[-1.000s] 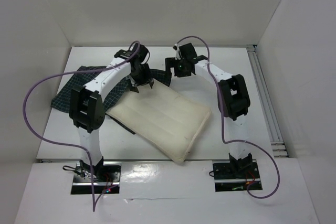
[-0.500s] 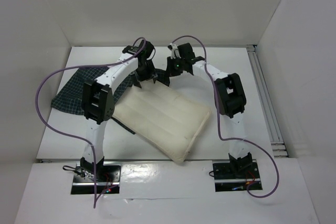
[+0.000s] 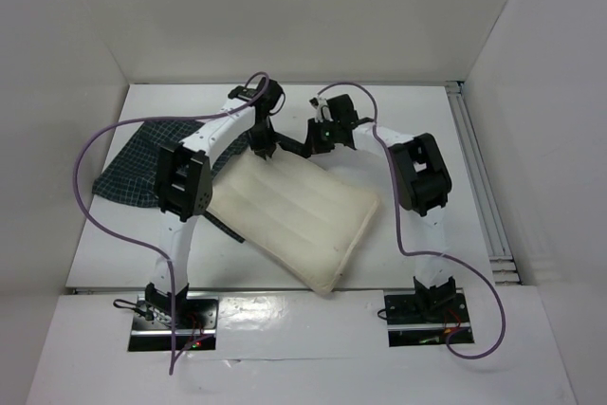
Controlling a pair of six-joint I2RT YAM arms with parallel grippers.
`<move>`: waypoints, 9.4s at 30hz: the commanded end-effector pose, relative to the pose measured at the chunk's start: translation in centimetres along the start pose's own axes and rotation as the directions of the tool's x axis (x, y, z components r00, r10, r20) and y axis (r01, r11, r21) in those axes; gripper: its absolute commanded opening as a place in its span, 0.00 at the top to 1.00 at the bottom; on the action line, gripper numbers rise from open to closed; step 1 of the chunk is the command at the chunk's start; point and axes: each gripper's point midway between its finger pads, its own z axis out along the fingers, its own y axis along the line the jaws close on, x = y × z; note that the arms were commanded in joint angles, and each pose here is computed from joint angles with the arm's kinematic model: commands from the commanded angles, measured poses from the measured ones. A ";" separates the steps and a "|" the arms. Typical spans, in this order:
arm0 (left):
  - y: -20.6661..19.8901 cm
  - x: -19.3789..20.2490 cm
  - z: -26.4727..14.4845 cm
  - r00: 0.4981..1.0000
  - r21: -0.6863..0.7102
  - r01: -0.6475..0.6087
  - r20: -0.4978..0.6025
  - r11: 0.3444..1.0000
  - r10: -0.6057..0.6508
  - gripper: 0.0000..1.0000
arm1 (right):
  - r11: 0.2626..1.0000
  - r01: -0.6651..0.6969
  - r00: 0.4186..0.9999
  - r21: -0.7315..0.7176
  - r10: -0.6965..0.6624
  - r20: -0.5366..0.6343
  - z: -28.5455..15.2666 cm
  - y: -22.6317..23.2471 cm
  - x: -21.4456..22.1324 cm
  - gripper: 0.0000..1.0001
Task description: Put the pillow into the pillowcase
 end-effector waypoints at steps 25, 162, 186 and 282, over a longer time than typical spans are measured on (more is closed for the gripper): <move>3.9 -6.6 -2.0 0.969 -0.012 0.194 0.158 0.981 -0.190 1.00 | 0.995 0.057 0.993 -0.077 -0.065 -0.102 -13.6 10.7 11.1 1.00; 5.6 5.3 -4.0 0.998 0.827 0.011 0.025 0.561 -0.056 1.00 | 0.898 -0.101 0.995 0.428 0.102 0.020 -1.4 4.7 -1.1 1.00; 13.6 2.6 -11.4 0.936 0.382 0.045 0.307 0.923 -0.172 0.18 | 0.953 -0.021 0.994 0.303 0.053 -0.098 -0.8 7.4 2.4 1.00; 7.6 6.4 -1.4 0.959 0.371 -0.084 0.281 0.925 -0.026 0.15 | 0.985 -0.111 0.972 -0.128 0.135 0.190 -8.0 14.3 -8.4 1.00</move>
